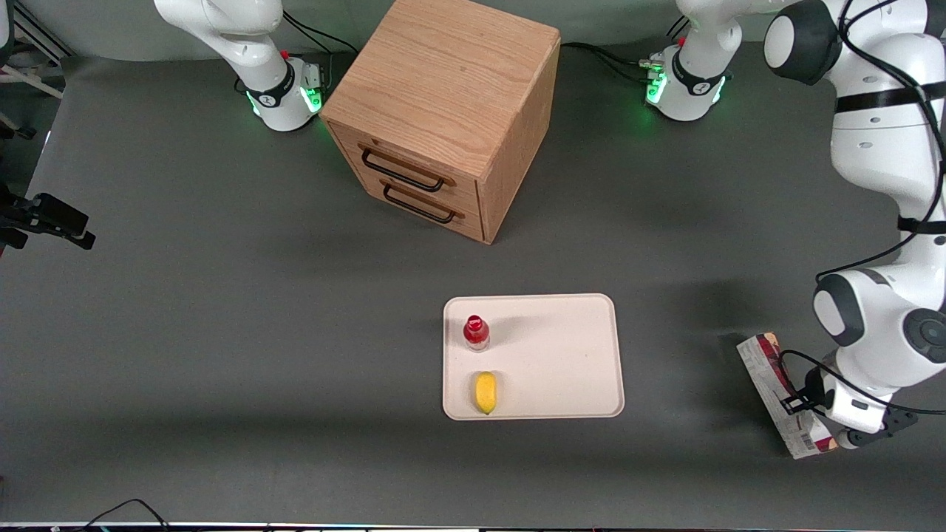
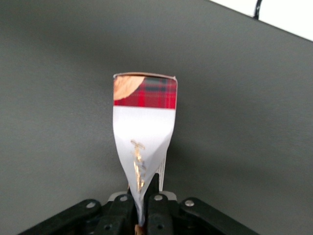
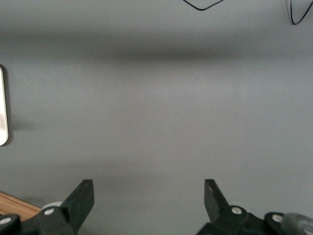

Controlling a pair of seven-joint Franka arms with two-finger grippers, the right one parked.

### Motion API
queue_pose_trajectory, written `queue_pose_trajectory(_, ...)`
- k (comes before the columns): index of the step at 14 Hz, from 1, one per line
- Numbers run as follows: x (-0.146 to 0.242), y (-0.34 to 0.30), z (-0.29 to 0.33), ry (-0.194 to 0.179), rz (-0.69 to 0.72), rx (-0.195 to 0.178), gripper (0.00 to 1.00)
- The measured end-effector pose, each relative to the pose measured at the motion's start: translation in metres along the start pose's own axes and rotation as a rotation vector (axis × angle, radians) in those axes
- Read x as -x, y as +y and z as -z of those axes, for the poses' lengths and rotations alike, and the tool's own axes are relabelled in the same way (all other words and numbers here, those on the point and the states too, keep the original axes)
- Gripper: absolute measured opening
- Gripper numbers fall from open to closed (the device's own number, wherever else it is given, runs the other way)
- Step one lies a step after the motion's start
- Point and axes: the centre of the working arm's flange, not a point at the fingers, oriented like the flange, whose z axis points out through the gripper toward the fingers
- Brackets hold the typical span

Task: Place red cookie box on tray
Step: 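Lift the cookie box and carry it over the cream tray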

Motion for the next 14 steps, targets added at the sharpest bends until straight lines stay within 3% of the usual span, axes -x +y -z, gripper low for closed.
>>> queue_pose_trajectory(4, -0.016, 0.023, 0.13, -0.082, -0.024, 0.006, 0.05)
queue_pose_trajectory(8, 0.022, 0.077, 0.248, -0.141, -0.107, 0.043, 0.05)
queue_pose_trajectory(11, 0.072, 0.156, 0.277, -0.176, -0.141, 0.028, 0.05)
queue_pose_trajectory(14, 0.134, 0.242, 0.247, -0.192, -0.164, -0.022, 0.05)
